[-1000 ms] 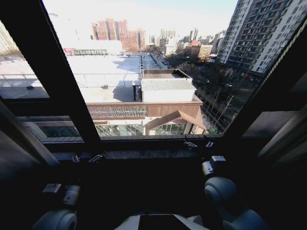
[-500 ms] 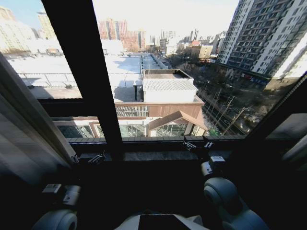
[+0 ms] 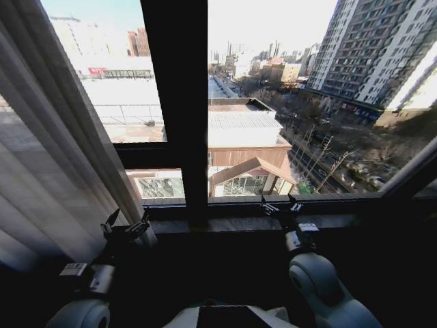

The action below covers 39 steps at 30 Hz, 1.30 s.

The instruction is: Open the curtains by pulling them apart, changing their state from closed to fully open.

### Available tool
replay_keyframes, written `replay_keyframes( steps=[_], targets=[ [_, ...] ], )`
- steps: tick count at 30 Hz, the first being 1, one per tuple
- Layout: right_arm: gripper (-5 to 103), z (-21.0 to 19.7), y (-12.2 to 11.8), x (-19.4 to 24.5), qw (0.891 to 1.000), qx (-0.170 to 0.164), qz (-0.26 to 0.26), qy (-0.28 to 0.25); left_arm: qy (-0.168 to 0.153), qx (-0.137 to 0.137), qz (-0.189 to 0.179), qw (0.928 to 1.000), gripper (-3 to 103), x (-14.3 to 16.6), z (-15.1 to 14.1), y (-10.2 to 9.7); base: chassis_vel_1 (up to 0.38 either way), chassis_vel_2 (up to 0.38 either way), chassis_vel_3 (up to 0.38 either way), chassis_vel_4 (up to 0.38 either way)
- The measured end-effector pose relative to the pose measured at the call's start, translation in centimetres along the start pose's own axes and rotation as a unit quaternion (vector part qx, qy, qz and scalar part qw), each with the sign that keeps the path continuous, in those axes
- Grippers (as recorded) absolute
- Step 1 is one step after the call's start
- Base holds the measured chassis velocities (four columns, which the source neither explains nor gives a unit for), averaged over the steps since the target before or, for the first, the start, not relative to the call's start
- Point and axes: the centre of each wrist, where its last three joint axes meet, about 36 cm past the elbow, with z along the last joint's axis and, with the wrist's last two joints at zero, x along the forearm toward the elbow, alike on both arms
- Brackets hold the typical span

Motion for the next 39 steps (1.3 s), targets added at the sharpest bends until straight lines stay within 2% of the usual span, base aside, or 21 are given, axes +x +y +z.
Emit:
replay_keyframes(
  steps=[7,16,19,28,36,39],
  targets=[
    [100,0.0,-0.1,-0.6,1.0,-0.005,0.004,-0.006,-0.013,-0.018,-0.001,0.9998,100,-0.1,0.0,-0.1,0.278,0.256,-0.236,-0.262],
    [100,0.0,-0.3,-0.8,1.0,-0.004,0.008,-0.007,-0.017,-0.034,0.015,0.9992,100,-1.3,0.3,0.5,0.002,0.006,-0.015,-0.012],
    [100,0.1,-0.2,-0.6,1.0,-0.004,0.006,-0.004,-0.019,-0.043,0.032,0.9984,100,-3.0,0.6,1.1,-0.023,-0.038,0.03,0.049],
    [100,0.6,0.1,-0.1,1.0,-0.004,0.006,0.005,-0.032,-0.054,0.039,0.9973,100,-7.7,1.0,3.4,0.0,0.0,0.0,0.0],
    [100,0.6,0.3,-0.3,1.0,-0.005,0.009,0.003,-0.028,-0.048,0.058,0.9968,100,-10.5,1.9,2.7,0.0,0.0,0.0,0.0],
    [100,0.7,0.3,-0.7,1.0,-0.003,0.014,0.001,-0.023,-0.042,0.037,0.9981,100,-11.3,2.3,2.3,0.0,0.0,0.0,0.0]
  ],
)
